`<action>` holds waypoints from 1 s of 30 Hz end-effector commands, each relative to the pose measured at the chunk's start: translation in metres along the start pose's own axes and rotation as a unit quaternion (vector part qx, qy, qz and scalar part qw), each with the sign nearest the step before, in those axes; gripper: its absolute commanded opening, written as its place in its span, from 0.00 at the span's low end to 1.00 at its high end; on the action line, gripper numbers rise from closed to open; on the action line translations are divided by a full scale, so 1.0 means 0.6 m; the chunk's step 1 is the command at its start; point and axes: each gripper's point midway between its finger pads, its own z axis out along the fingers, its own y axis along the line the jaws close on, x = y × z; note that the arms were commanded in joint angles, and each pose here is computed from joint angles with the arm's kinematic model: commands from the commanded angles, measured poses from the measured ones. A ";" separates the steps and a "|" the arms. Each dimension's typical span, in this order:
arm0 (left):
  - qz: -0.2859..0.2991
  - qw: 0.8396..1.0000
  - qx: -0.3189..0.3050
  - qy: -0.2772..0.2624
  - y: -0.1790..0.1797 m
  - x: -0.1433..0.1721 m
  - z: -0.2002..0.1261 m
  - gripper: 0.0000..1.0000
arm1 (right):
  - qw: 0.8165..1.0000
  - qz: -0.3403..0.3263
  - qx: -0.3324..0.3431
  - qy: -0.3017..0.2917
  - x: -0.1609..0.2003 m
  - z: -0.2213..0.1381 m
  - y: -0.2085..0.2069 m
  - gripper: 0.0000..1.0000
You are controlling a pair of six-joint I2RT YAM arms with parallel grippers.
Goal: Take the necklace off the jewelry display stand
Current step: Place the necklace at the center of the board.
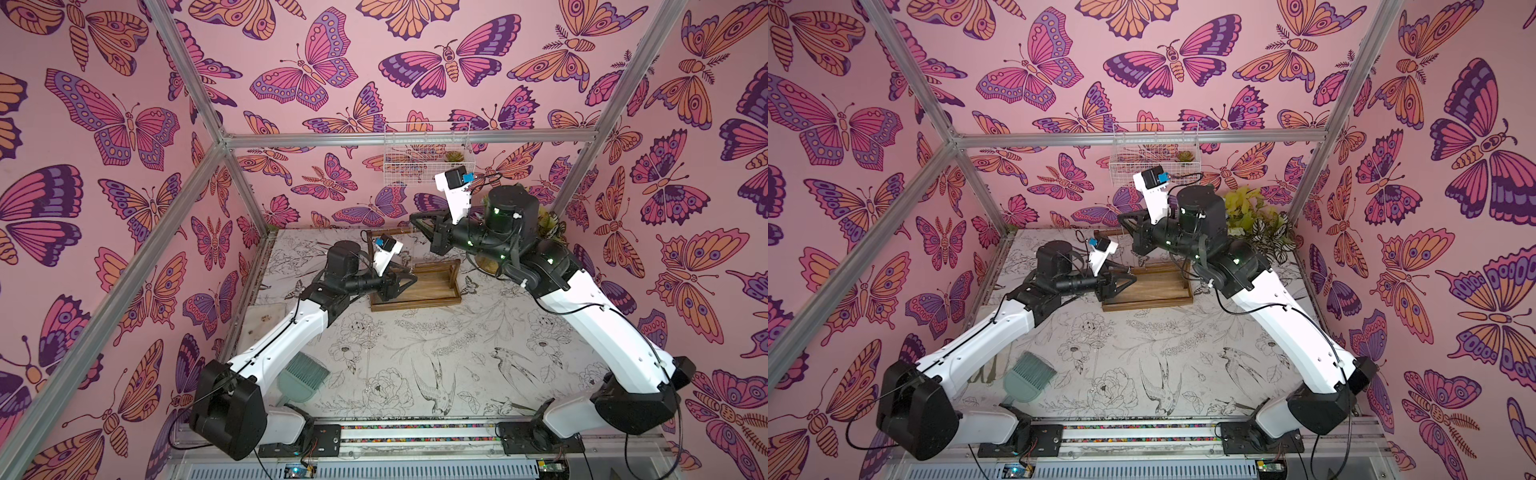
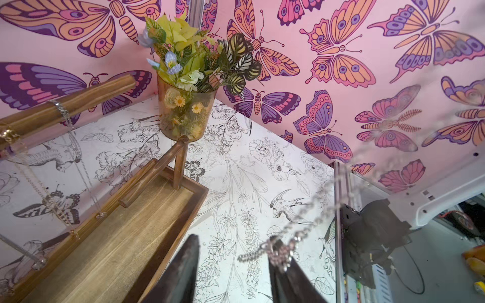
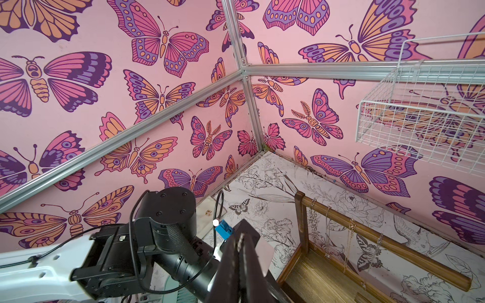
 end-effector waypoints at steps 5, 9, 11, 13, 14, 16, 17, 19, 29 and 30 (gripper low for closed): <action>0.023 0.999 0.010 -0.022 -0.019 -0.025 -0.010 0.24 | 1.000 -0.007 0.000 -0.020 -0.024 -0.006 0.008 0.00; 0.027 0.999 0.008 -0.026 -0.021 -0.030 -0.013 0.21 | 1.000 -0.008 -0.003 -0.020 -0.026 -0.007 0.011 0.00; 0.028 0.999 0.005 -0.028 -0.020 -0.030 -0.014 0.20 | 1.000 -0.008 -0.002 -0.022 -0.027 -0.009 0.011 0.00; 0.026 0.999 0.005 -0.027 -0.020 -0.029 -0.014 0.18 | 1.000 -0.008 -0.001 -0.020 -0.025 -0.008 0.010 0.00; 0.027 0.999 0.005 -0.029 -0.021 -0.030 -0.015 0.16 | 1.000 -0.008 0.000 -0.019 -0.024 -0.008 0.009 0.00; 0.022 0.999 0.005 -0.027 -0.022 -0.028 -0.015 0.13 | 1.000 -0.009 0.000 -0.019 -0.023 -0.009 0.009 0.00; 0.020 0.999 0.005 -0.026 -0.021 -0.025 -0.014 0.12 | 1.000 -0.008 0.000 -0.018 -0.022 -0.008 0.010 0.00; 0.016 1.000 0.005 -0.024 -0.021 -0.021 -0.013 0.09 | 1.000 -0.008 0.000 -0.018 -0.022 -0.008 0.009 0.00; 0.012 1.000 0.000 -0.019 -0.024 -0.012 -0.009 0.00 | 1.000 -0.006 -0.002 -0.016 -0.020 -0.009 0.010 0.00; 0.013 1.000 0.000 -0.020 -0.026 -0.012 -0.011 0.00 | 1.000 -0.006 -0.002 -0.016 -0.021 -0.010 0.010 0.00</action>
